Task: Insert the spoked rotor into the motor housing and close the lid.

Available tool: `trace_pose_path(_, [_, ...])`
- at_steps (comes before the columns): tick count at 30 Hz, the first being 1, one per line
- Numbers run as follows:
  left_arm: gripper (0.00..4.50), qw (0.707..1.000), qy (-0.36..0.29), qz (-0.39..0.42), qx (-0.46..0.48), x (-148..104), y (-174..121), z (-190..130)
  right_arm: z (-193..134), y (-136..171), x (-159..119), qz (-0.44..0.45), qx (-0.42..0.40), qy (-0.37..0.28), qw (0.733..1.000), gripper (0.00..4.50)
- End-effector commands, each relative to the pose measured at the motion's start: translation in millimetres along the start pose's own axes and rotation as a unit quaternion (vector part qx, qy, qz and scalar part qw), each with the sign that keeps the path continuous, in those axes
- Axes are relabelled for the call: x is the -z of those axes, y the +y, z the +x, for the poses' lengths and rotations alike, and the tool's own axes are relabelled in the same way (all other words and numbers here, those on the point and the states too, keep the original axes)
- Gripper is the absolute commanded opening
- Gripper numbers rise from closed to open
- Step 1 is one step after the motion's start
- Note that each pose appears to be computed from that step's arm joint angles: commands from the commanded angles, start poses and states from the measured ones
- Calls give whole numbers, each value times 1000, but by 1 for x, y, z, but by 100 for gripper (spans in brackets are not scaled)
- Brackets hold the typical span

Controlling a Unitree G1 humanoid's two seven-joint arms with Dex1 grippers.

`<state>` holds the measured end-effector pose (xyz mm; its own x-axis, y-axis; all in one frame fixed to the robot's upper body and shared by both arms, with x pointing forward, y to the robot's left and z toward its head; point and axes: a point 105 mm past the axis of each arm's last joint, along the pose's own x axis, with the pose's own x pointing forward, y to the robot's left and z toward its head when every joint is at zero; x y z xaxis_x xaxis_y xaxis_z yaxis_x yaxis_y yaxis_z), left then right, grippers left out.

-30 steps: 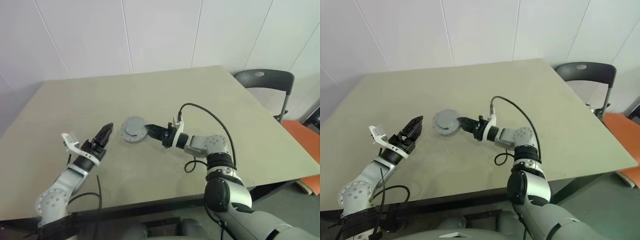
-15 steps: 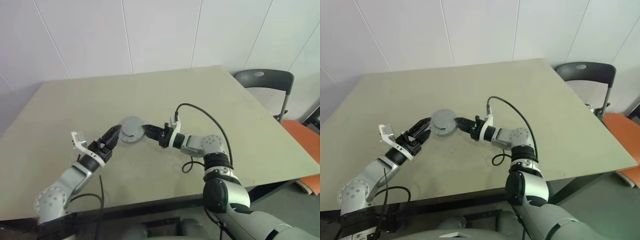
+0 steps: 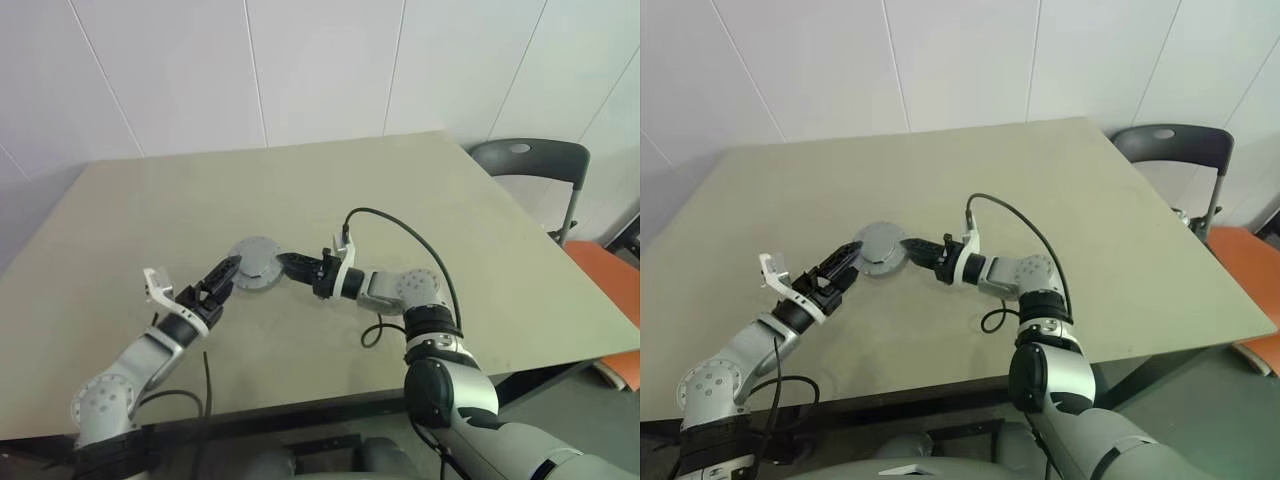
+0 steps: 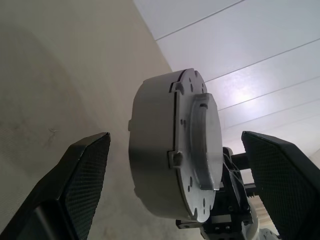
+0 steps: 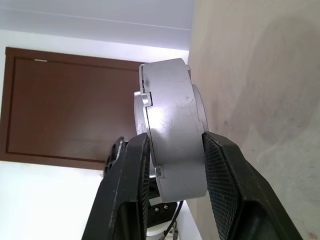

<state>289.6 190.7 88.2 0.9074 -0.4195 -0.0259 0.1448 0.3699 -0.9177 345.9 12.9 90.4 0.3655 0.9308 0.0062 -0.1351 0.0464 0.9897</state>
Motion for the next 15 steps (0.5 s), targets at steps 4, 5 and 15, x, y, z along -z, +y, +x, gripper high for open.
trace_pose_path(4, [448, 1000, -5, -5, 19, 0, -7, 2, 8, 27, -4, -22, -52, -1, 998, 134])
trace_pose_path(5, [448, 1000, -3, -9, 23, 2, -9, 4, 8, 27, -4, -22, -51, 0, 998, 134])
trace_pose_path(15, [448, 998, 7, -28, 58, 12, -25, 28, 8, 25, -3, -26, -46, 4, 999, 134])
